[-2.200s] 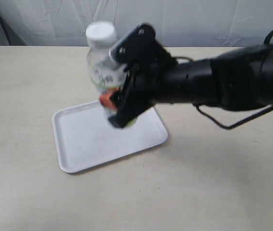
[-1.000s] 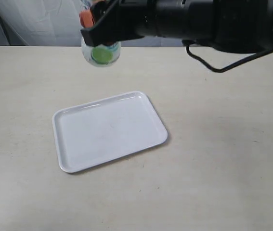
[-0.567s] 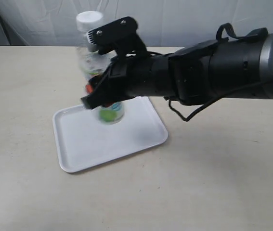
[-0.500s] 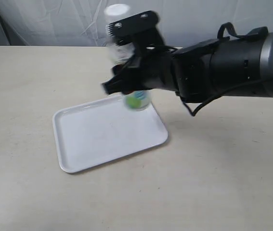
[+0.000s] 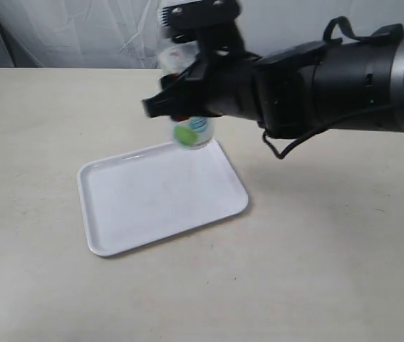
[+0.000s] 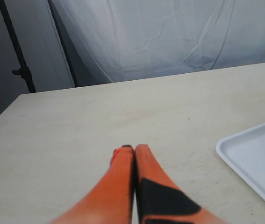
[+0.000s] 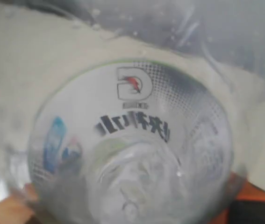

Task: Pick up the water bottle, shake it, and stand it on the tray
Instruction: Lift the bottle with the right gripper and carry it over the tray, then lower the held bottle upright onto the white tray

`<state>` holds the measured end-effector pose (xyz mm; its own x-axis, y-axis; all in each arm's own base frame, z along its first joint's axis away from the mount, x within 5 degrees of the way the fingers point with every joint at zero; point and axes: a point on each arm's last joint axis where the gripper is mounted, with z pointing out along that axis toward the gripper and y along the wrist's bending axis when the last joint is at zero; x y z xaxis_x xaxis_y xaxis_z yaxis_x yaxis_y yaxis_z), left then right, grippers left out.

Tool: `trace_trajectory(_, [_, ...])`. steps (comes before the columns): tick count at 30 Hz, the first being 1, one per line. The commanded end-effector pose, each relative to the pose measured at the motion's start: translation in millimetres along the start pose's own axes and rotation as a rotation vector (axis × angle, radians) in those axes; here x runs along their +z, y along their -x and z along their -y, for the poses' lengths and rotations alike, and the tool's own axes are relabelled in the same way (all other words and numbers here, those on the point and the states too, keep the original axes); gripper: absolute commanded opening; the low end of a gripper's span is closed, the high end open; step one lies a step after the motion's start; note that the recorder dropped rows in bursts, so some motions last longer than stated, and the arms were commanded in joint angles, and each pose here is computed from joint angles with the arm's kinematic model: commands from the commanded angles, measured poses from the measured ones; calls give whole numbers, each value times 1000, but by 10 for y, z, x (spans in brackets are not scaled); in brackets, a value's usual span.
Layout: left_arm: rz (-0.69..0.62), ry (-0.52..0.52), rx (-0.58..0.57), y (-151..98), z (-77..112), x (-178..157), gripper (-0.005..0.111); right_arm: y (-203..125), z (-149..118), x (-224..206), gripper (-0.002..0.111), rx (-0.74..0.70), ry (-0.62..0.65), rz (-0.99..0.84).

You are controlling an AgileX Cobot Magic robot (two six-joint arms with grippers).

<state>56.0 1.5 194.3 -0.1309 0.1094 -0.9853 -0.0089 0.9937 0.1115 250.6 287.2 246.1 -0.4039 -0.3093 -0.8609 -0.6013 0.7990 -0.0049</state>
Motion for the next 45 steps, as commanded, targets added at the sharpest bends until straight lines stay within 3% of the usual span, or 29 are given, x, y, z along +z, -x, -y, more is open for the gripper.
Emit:
trace_trajectory(1, [11,0,-4,2,0,-2,0,67,-382,-111,-1,-85,389,39])
trace_trajectory(3, [11,0,-4,2,0,-2,0,59,-471,-133,-1,-192,490,51])
trace_trajectory(4, [11,0,-4,2,0,-2,0,62,-421,-108,-1,-209,428,51])
trace_trajectory(5, [11,0,-4,2,0,-2,0,71,-345,-78,-1,-198,337,49])
trace_trajectory(8, [11,0,-4,2,0,-2,0,87,61,-29,-1,-116,-115,28])
trace_trajectory(10, [13,1,-4,4,0,-2,0,86,187,-50,-1,-85,-249,17])
trace_trajectory(12, [13,1,-4,4,0,-2,0,81,124,-43,-1,-58,-177,13])
trace_trajectory(14, [13,1,-4,4,0,-2,0,80,-30,-23,-1,-62,-9,21])
trace_trajectory(17, [13,1,-4,4,0,-2,0,27,-322,-8,-1,-183,307,29])
trace_trajectory(19, [13,1,-4,4,0,-2,0,-26,-384,10,-1,-269,376,20])
trace_trajectory(21, [13,1,-4,4,0,-2,0,-40,-329,49,-1,-269,308,14])
trace_trajectory(25, [13,1,-4,4,0,-2,0,-46,18,112,-1,-109,-82,-18])
trace_trajectory(27, [13,1,-4,4,0,-2,0,-61,74,105,-1,-63,-144,-34])
trace_trajectory(29, [13,1,-4,4,0,-2,0,-63,35,110,-1,-53,-101,-35])
trace_trajectory(32, [13,1,-4,4,0,-2,0,-58,-181,112,-1,-102,137,-16])
trace_trajectory(35, [13,1,-4,4,0,-2,0,-64,-310,100,-1,-159,278,-8])
trace_trajectory(45, [13,1,-4,4,0,-2,0,-198,-287,245,-1,-195,235,-51])
